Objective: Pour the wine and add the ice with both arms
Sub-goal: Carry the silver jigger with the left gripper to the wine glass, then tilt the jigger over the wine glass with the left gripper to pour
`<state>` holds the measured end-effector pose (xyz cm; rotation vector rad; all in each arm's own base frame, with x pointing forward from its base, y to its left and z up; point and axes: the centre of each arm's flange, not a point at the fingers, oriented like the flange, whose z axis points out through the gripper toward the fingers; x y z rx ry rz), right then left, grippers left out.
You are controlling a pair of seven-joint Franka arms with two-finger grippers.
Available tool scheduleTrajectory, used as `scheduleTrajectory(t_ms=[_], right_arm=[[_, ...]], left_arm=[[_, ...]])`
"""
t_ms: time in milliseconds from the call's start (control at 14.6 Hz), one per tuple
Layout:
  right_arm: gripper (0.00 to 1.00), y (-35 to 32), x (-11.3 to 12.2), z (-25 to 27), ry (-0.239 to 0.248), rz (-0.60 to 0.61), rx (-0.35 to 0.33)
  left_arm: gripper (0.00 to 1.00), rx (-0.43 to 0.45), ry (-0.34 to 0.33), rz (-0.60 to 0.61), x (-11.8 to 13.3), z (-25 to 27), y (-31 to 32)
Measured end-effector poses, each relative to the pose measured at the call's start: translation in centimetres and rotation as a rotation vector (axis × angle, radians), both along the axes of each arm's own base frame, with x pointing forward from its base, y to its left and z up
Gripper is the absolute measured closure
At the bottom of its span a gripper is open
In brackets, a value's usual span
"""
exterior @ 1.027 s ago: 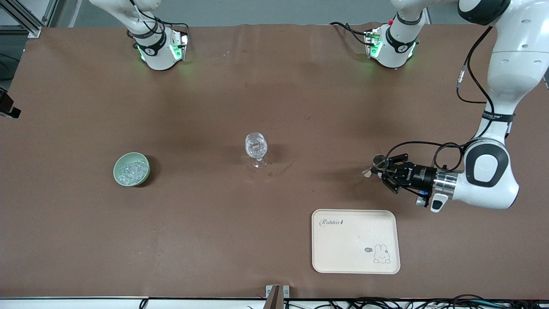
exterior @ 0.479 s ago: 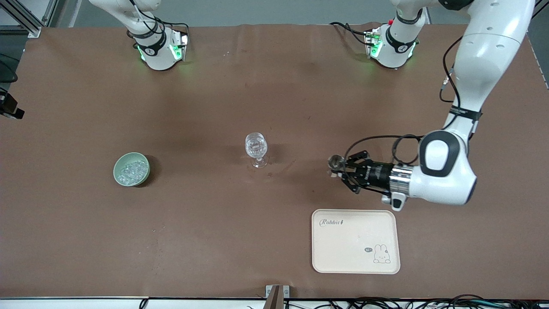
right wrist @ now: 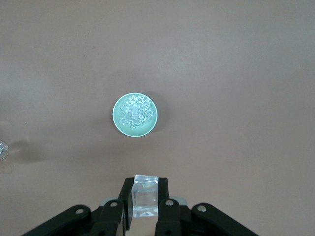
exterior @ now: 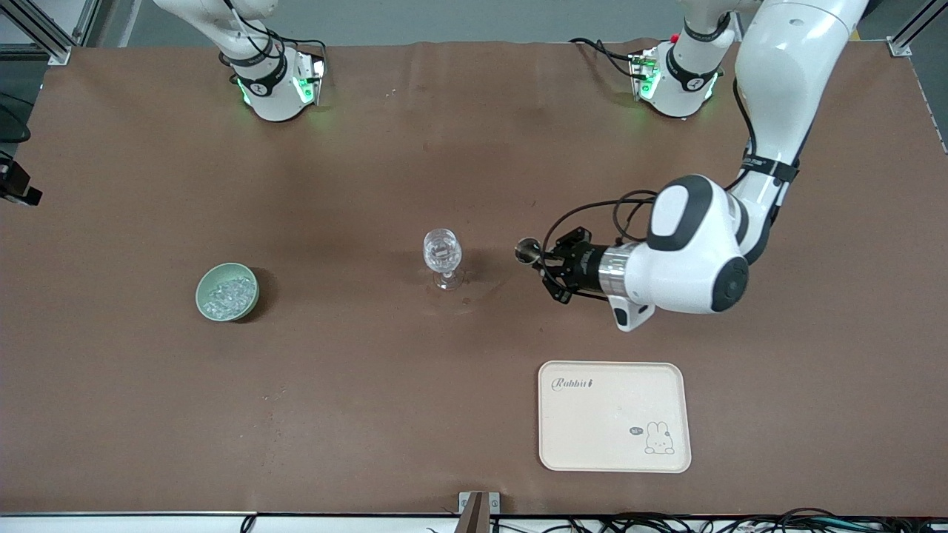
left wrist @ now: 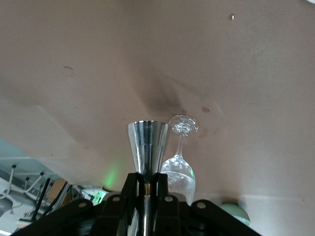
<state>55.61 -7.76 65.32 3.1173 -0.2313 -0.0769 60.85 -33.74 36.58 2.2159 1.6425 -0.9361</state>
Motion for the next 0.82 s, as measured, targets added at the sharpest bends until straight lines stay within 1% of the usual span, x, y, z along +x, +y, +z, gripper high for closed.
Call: scheduleTrajectory(t_ms=[342, 548, 821], right_arm=[[0.77, 0.0, 0.0, 0.0, 0.0, 0.0, 0.0], [0.77, 0.1, 0.0, 0.0, 0.0, 0.002, 0.0], [0.77, 0.1, 0.0, 0.0, 0.0, 0.003, 0.0]], left_arm=[[0.79, 0.016, -0.054, 0.044, -1.4, 1.3, -4.8], [0.79, 0.059, -0.103, 0.054, -3.0, 1.5, -8.2], [0.79, 0.101, -0.133, 0.044, -4.3, 1.5, -10.2]])
